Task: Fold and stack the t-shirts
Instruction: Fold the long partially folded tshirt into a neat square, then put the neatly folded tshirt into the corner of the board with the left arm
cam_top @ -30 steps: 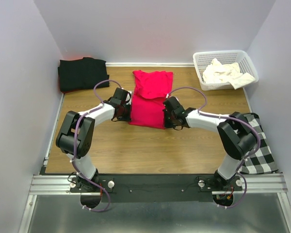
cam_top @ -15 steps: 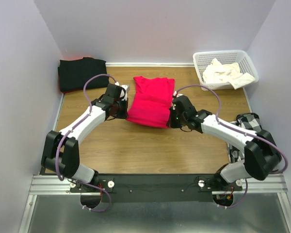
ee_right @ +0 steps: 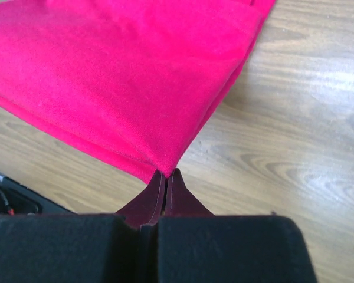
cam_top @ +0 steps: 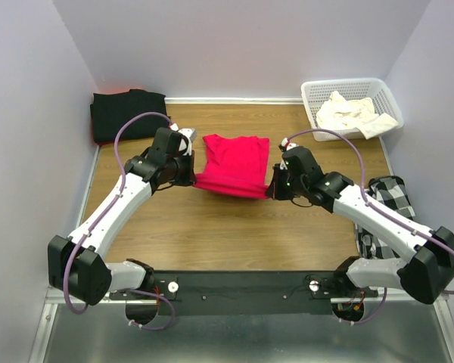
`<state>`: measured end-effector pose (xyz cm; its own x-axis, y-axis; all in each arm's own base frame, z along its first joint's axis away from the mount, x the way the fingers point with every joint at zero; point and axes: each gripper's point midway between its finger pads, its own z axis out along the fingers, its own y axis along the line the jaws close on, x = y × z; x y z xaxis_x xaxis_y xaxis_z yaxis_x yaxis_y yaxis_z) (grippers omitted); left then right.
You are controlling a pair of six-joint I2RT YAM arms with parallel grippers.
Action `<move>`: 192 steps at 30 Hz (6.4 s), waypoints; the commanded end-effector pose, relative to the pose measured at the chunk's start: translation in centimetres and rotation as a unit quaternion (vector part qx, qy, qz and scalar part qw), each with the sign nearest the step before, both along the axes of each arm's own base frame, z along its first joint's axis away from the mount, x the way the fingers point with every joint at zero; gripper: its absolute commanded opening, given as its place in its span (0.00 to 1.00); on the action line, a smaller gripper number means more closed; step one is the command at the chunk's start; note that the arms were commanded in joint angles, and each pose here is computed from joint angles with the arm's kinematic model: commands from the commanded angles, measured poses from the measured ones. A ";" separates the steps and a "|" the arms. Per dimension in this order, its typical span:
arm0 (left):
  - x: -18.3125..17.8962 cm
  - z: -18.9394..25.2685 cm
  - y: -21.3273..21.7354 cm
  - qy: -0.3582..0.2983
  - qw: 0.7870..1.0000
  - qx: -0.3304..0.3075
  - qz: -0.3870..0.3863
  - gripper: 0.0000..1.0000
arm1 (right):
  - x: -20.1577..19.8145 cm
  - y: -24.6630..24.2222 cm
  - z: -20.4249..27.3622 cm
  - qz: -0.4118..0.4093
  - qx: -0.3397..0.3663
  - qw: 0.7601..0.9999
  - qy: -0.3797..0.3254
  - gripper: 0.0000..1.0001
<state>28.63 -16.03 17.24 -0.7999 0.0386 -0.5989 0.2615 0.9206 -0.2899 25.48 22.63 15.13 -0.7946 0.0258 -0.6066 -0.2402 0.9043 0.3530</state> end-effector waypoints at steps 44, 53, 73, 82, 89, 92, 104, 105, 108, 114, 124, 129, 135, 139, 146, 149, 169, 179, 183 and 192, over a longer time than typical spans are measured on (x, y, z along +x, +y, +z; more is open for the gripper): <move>21.9 -3.6 -3.1 -0.007 0.990 0.076 0.117 0.00 | 24.2 -4.2 -4.6 -0.135 -0.192 0.968 -0.083 0.01; 23.2 -5.8 -1.9 0.009 0.987 0.085 0.133 0.00 | 27.3 -2.1 -7.1 -0.104 -0.186 0.974 -0.078 0.01; 27.7 3.9 1.4 -0.168 0.960 0.051 0.219 0.33 | 33.4 -3.7 0.4 -0.203 -0.148 0.954 -0.163 0.39; 24.5 0.8 -3.0 -0.113 0.990 0.015 0.088 0.33 | 28.7 -2.4 -3.1 -0.139 -0.118 0.979 -0.093 0.39; 23.5 -3.1 -6.0 -0.064 0.998 -0.017 0.025 0.33 | 26.9 -0.3 -5.2 -0.077 -0.085 0.992 -0.055 0.39; 23.9 -4.5 -6.4 -0.051 0.998 -0.020 0.025 0.33 | 27.3 0.2 -5.6 -0.073 -0.079 0.993 -0.053 0.39; 25.8 -8.3 -4.9 -0.028 0.994 0.012 0.103 0.33 | 31.5 3.5 -7.5 -0.041 -0.045 0.996 -0.065 0.39; 26.0 -8.4 -4.7 -0.029 0.994 0.015 0.108 0.33 | 31.7 3.7 -8.5 -0.041 -0.047 0.996 -0.060 0.39; 26.5 -8.9 -3.5 -0.032 0.989 0.039 0.141 0.33 | 32.6 4.3 -9.7 -0.038 -0.040 0.997 -0.057 0.38; 26.6 -10.3 -0.1 -0.023 0.972 0.105 0.211 0.33 | 34.1 5.0 -10.9 -0.043 -0.035 0.996 -0.064 0.38; 25.9 -16.0 1.0 0.046 0.965 0.156 0.207 0.32 | 34.1 4.4 -11.0 -0.051 -0.046 0.996 -0.065 0.38; 26.8 -14.8 2.0 0.034 0.964 0.146 0.219 0.32 | 34.2 3.6 -8.8 -0.056 -0.060 0.993 -0.086 0.38; 28.9 -7.2 0.6 -0.065 0.978 0.074 0.186 0.32 | 33.8 2.3 -5.6 -0.071 -0.076 0.989 -0.109 0.38; 28.5 -3.2 -0.7 -0.106 0.981 0.030 0.161 0.33 | 32.9 1.9 -4.0 -0.064 -0.079 0.988 -0.114 0.40; 24.9 -4.6 -0.9 -0.050 0.988 0.020 0.146 0.54 | 30.5 1.0 -3.4 -0.064 -0.082 0.990 -0.100 0.42; 22.8 -5.9 -0.7 -0.028 0.989 0.012 0.146 0.61 | 29.2 0.4 -3.8 -0.062 -0.089 0.990 -0.089 0.42; 19.3 -11.9 -2.0 0.048 0.982 -0.101 0.155 0.79 | 25.1 -1.9 -5.3 -0.069 -0.112 0.990 -0.054 0.42; 18.7 -16.4 -2.1 0.107 0.973 -0.098 0.179 0.71 | 25.1 -1.7 -5.1 -0.071 -0.110 0.990 -0.055 0.42; 18.4 -17.7 -2.5 0.124 0.971 -0.105 0.175 0.57 | 25.1 -2.0 -5.3 -0.075 -0.112 0.989 -0.053 0.41; 18.7 -17.4 -2.6 0.118 0.974 -0.104 0.163 0.00 | 24.9 -2.2 -5.4 -0.079 -0.117 0.989 -0.053 0.41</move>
<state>49.56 -19.02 3.46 -0.8079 -0.3835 -0.4474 -0.0954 0.8344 -0.5429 50.56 20.78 7.80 -0.7465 -0.0240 -0.6650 -0.1336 0.9844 0.1145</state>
